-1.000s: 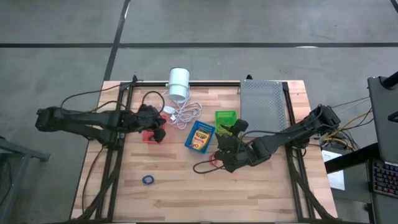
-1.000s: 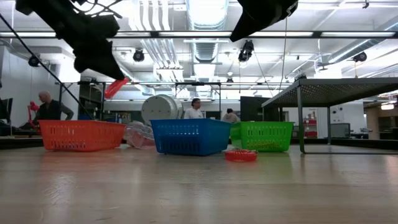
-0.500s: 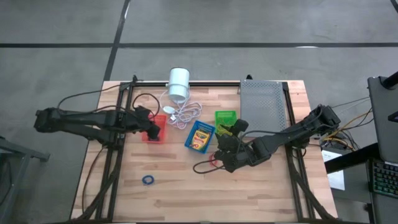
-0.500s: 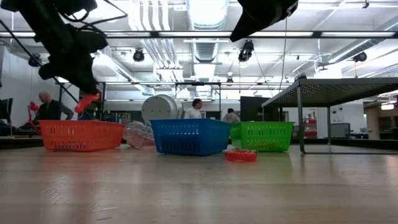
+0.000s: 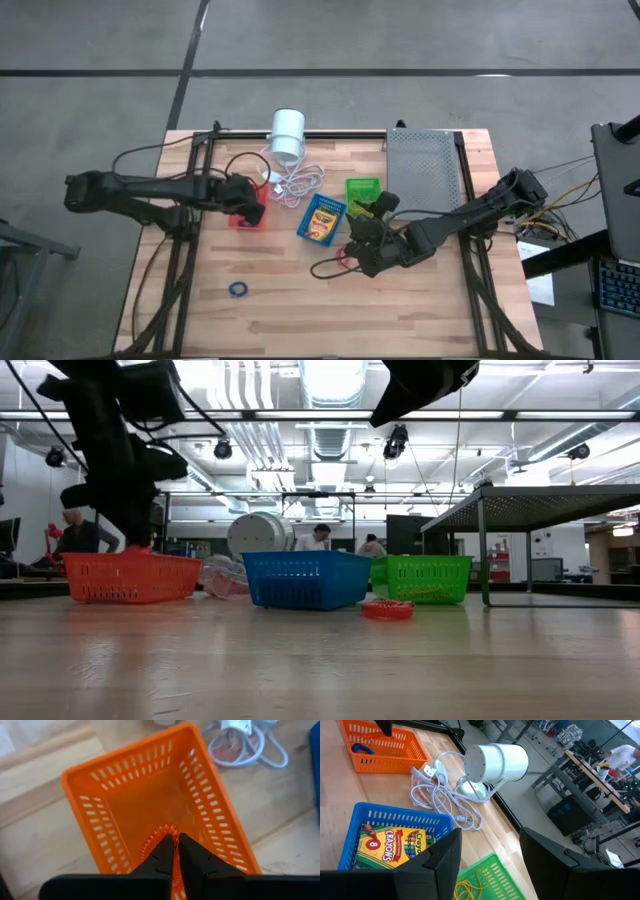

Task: Pick & Place Office Desk Supplies
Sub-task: Put the orange spring keychain into the orange bin, then put the blue spring keychain into the orange bin

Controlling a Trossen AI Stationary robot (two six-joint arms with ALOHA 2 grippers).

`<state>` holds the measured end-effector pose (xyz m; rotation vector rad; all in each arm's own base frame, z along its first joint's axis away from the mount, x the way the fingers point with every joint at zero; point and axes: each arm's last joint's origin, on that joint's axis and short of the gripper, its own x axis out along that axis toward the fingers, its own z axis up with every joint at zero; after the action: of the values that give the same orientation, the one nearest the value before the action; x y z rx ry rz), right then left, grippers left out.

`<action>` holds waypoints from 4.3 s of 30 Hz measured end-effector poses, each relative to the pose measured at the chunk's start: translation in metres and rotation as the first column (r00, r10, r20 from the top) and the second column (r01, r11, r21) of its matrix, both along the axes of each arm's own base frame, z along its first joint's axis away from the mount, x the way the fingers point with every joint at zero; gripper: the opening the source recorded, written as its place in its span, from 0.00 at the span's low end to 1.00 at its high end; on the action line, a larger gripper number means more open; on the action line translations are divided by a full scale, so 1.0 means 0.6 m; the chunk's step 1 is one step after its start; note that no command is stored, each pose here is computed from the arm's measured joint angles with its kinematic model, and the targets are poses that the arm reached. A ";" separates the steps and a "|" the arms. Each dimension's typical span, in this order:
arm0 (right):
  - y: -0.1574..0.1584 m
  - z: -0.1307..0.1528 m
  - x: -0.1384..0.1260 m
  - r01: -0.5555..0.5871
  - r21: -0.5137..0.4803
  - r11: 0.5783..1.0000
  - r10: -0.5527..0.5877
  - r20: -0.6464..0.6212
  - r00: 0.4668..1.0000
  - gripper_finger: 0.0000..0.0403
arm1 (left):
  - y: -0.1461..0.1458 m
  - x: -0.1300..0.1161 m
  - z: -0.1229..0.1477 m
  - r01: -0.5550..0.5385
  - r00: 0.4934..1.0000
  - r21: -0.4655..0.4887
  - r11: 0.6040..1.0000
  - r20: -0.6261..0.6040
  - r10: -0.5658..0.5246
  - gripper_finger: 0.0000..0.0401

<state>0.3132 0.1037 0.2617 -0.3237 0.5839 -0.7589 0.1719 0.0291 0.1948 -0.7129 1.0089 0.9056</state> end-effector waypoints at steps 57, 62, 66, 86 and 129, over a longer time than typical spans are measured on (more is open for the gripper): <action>0.000 0.000 0.000 0.000 0.000 1.000 0.000 0.000 1.000 0.49 | 0.023 0.036 0.002 0.072 0.997 -0.085 0.994 0.004 -0.072 0.48; 0.000 0.000 0.000 0.000 0.000 1.000 0.000 0.000 1.000 0.49 | 0.023 0.035 0.024 0.113 0.992 -0.028 0.993 0.059 -0.111 0.48; 0.000 0.000 0.000 0.000 0.000 1.000 0.000 0.000 1.000 0.49 | 0.019 0.034 0.034 0.126 0.987 0.014 0.992 0.098 -0.127 0.48; 0.000 0.000 0.000 -0.001 0.000 1.000 0.001 0.000 1.000 0.49 | -0.044 0.079 0.104 0.209 0.905 0.298 0.931 0.302 -0.300 0.48; 0.000 0.000 0.000 0.000 0.000 1.000 0.000 0.000 1.000 0.49 | -0.253 0.086 0.131 0.195 0.933 0.143 0.970 0.278 -0.229 0.48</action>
<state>0.3132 0.1037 0.2617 -0.3237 0.5839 -0.7588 0.2237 -0.1229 0.2732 -0.6078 0.7477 0.6398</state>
